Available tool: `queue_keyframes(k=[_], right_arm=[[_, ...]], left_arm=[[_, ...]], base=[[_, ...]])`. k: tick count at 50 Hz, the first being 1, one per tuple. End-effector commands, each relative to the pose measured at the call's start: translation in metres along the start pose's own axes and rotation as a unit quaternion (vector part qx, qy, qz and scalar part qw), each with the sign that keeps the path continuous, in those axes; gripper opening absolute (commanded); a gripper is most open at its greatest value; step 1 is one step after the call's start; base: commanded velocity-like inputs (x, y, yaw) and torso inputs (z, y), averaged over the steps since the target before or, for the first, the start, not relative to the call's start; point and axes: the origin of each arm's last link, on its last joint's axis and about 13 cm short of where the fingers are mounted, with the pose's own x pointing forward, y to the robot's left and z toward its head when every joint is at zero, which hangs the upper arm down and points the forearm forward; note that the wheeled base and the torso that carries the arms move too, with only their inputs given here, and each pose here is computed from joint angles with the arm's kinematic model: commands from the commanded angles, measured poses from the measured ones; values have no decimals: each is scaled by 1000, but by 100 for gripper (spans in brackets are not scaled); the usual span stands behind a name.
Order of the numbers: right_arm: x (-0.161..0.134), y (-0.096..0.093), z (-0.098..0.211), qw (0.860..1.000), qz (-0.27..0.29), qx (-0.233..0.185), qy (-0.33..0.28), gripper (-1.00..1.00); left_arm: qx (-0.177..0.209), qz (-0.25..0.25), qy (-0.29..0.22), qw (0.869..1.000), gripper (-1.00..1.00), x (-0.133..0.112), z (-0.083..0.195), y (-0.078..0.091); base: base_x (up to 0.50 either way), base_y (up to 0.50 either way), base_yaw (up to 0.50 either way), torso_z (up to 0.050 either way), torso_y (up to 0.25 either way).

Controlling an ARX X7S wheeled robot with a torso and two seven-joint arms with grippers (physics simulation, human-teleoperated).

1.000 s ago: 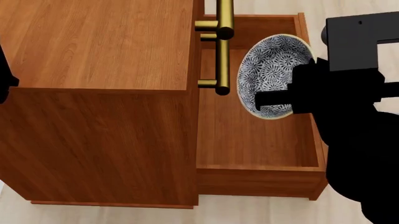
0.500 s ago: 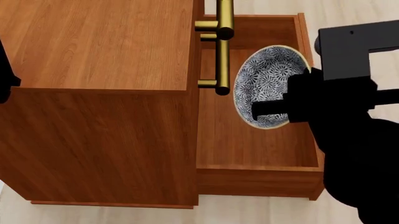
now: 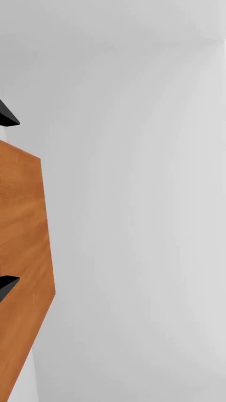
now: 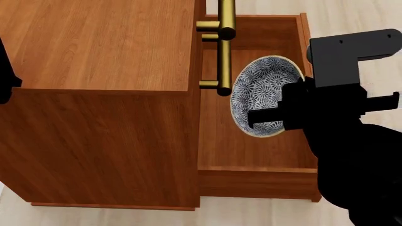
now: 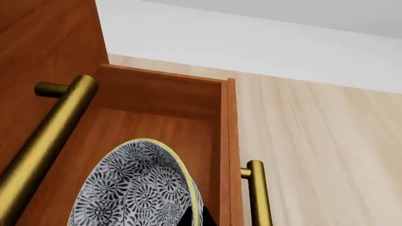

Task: Put the bowl in the bottom drawer of the cabinet.

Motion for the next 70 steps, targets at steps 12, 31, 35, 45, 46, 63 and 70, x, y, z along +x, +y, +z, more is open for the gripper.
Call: queue_keyframes(k=[12,31,35,45,46,63,70], right_arm=[[6,4,-5,1000,8,-4,5,-100],[13,6,-11,1000,26,-4,17,-100],[15,7,-12,999,28,-1,19,-100],[20,8,-18,999,30,1,27,-100],[21,9,-19,999,31,0,28,-100],[33,10,-36,998,32,8,52,-100],[39,11,-44,997,33,10,62,-100]], left_arm=[[2,1,0,1000,100,0,0,1],[2,2,1,1000,100,-1,-1,1],[2,2,1,1000,100,0,-2,1],[2,3,3,1000,100,0,-4,1],[2,3,3,1000,100,0,-4,1],[4,5,4,1000,100,-1,-3,2],[4,5,4,1000,100,-1,-4,3]], base=[[0,0,0,0,1],[0,0,0,0,1],[0,0,0,0,0],[0,0,0,0,0],[0,0,0,0,0],[0,0,0,0,0],[0,0,1,0,0]])
